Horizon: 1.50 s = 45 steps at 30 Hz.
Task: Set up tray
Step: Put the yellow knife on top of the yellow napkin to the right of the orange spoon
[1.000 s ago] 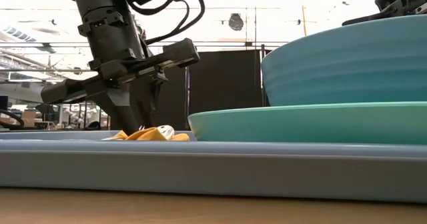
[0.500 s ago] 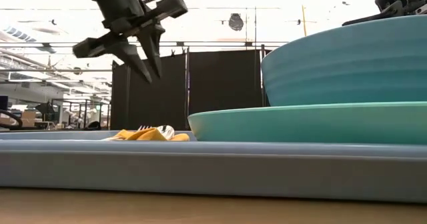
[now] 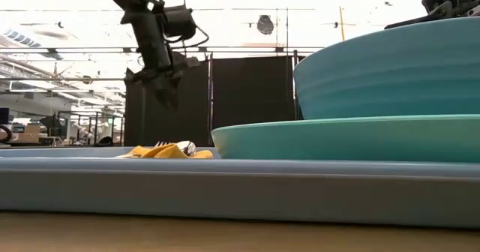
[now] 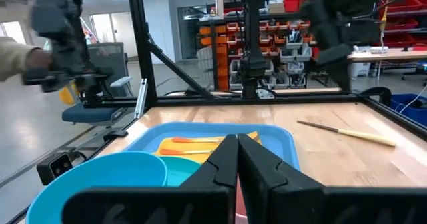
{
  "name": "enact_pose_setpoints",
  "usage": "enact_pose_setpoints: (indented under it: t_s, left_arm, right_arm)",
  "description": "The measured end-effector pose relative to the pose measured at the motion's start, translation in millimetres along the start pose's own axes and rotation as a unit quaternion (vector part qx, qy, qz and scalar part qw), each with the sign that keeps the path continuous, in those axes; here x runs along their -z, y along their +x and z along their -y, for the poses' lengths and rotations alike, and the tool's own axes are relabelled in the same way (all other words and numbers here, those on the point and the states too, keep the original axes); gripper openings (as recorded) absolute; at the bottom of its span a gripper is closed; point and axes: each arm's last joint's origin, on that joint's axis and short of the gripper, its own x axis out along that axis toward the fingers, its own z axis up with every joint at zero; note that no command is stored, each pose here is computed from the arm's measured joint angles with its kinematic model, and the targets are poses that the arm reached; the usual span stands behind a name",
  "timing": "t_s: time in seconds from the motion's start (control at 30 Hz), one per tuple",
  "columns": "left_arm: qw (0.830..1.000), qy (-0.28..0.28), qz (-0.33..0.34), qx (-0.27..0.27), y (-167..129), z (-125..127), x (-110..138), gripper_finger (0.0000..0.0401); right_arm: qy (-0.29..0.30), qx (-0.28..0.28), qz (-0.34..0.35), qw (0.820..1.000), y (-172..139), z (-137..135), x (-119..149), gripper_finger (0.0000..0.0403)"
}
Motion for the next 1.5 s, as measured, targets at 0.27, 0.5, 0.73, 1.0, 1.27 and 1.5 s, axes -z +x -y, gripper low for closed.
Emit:
enact_pose_setpoints:
  t_s: [0.27, 0.5, 0.73, 1.0, 1.27, 1.5]
  left_arm:
    - [0.998, 0.011, -0.058, 0.013, 39, -32, -20, 0.0088]
    - [0.995, 0.059, -0.082, 0.001, 71, -36, -21, 0.0088]
    - [0.997, 0.047, -0.065, 0.002, 87, -43, -29, 0.0088]
    - [0.995, 0.056, -0.087, -0.001, 105, -46, -26, 0.0088]
    - [0.994, 0.064, -0.09, 0.001, 110, -46, -26, 0.0088]
    - [0.989, 0.087, -0.123, 0.008, 109, -46, -20, 0.0088]
  right_arm:
    - [-0.014, 0.002, 0.002, 1.0, 0, 0, 0, 0.0004]
    - [-0.032, 0.013, 0.0, 0.999, 0, 1, 0, 0.0004]
    - [-0.036, 0.016, 0.0, 0.999, 0, 1, 0, 0.0004]
    - [-0.037, 0.018, -0.001, 0.999, 0, 1, 0, 0.0004]
    - [-0.041, 0.028, -0.01, 0.999, 0, 2, 2, 0.0004]
    - [-0.041, 0.028, -0.012, 0.999, 0, 2, 3, 0.0004]
